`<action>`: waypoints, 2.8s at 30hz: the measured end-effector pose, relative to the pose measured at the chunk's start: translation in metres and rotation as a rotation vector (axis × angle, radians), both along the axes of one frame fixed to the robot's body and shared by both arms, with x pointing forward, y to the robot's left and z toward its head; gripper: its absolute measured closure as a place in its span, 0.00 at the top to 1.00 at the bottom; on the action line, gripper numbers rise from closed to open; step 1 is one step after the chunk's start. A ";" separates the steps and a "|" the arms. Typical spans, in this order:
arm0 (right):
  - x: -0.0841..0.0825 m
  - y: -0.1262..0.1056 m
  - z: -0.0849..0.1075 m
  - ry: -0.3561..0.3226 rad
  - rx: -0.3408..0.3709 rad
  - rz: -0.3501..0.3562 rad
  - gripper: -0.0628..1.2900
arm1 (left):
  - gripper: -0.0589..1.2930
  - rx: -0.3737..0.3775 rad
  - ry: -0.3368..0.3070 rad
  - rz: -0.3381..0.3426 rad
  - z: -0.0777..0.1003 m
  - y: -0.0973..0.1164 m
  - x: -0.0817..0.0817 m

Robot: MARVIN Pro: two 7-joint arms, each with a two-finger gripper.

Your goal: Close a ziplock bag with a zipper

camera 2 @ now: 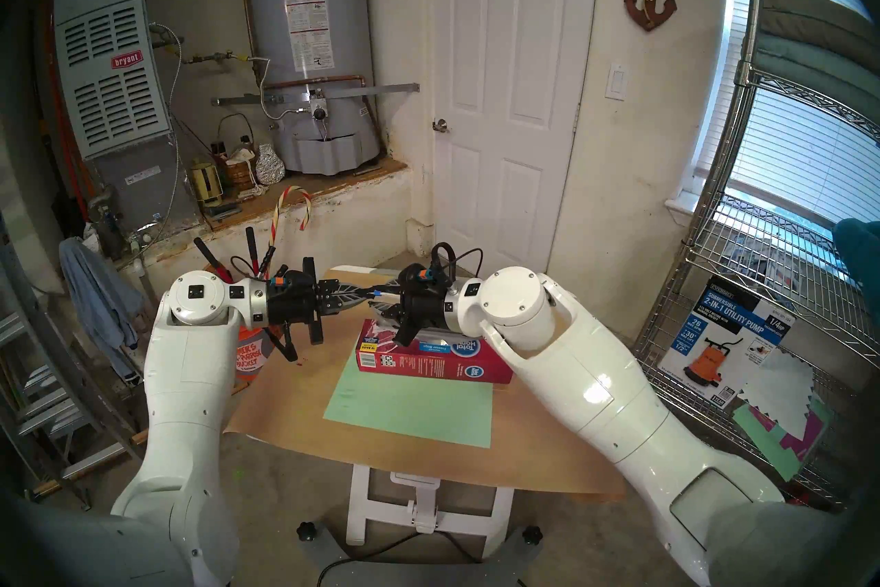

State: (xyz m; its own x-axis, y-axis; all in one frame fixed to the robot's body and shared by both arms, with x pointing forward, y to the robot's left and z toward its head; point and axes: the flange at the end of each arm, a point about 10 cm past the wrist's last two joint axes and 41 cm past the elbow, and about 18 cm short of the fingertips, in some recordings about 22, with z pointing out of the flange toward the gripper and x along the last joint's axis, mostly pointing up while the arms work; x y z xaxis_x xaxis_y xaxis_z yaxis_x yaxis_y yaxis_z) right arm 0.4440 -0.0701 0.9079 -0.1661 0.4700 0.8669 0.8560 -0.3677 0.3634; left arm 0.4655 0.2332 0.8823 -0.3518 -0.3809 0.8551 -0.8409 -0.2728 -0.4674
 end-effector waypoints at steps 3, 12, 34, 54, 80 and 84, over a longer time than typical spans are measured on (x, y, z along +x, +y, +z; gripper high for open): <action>0.000 0.001 0.000 0.000 0.000 -0.002 0.45 | 0.03 -0.001 0.001 0.001 -0.001 0.001 0.000; 0.001 0.003 -0.004 0.000 -0.004 -0.008 0.41 | 0.03 -0.001 0.003 0.005 -0.003 0.003 0.000; 0.001 0.008 -0.008 -0.015 0.003 -0.040 0.34 | 0.03 -0.002 0.003 0.009 -0.003 0.008 0.000; 0.001 0.010 -0.010 -0.022 0.009 -0.061 0.29 | 0.03 -0.004 0.010 0.007 -0.002 0.008 0.000; -0.002 0.008 -0.016 -0.083 0.024 -0.065 0.03 | 0.03 -0.033 0.005 0.017 0.000 0.010 -0.003; -0.002 0.005 -0.017 -0.091 0.021 -0.065 0.03 | 0.03 -0.037 0.006 0.017 0.000 0.009 -0.004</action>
State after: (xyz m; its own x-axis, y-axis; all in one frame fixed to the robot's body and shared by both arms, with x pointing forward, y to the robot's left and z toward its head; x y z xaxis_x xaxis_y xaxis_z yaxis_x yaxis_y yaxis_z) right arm 0.4420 -0.0651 0.8913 -0.2140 0.4646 0.8592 0.7940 -0.4297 0.4301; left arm 0.4617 0.2423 0.8822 -0.3400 -0.3551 0.8708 -0.8388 -0.3042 -0.4515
